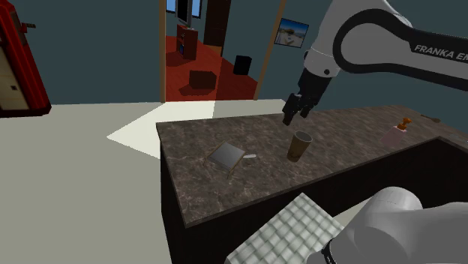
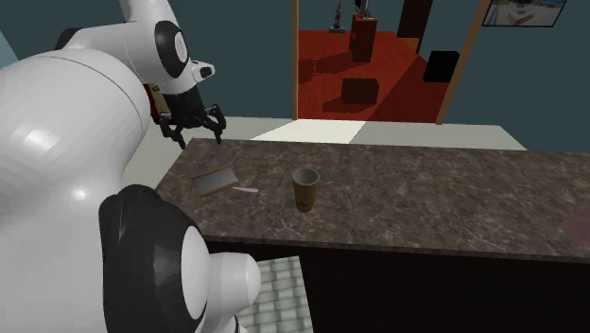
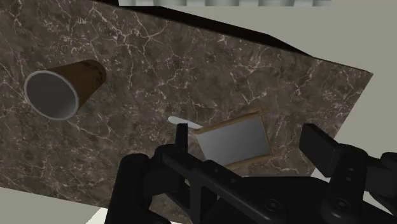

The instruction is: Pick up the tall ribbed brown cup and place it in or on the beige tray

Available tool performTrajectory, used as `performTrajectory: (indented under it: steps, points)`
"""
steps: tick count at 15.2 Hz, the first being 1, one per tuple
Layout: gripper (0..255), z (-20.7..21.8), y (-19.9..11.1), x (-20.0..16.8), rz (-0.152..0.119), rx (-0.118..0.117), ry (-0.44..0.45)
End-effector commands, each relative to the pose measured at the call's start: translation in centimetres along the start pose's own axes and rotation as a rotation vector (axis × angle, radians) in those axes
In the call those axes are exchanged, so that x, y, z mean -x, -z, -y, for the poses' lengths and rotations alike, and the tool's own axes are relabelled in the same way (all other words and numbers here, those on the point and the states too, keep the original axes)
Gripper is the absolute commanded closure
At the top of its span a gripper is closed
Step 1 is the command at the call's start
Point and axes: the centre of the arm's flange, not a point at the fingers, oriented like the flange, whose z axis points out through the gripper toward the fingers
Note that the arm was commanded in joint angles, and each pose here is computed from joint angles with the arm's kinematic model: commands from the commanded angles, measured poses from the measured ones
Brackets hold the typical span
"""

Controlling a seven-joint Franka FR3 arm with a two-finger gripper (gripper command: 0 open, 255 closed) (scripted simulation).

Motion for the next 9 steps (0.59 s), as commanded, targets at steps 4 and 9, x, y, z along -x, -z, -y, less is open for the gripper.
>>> performTrajectory:
  steps: [4,9]
  points:
    - [0,-2.9,-2.6,-0.9,0.017,0.001,0.005]
    - [0,-7.8,-6.9,-2.3,0.046,0.004,0.014]
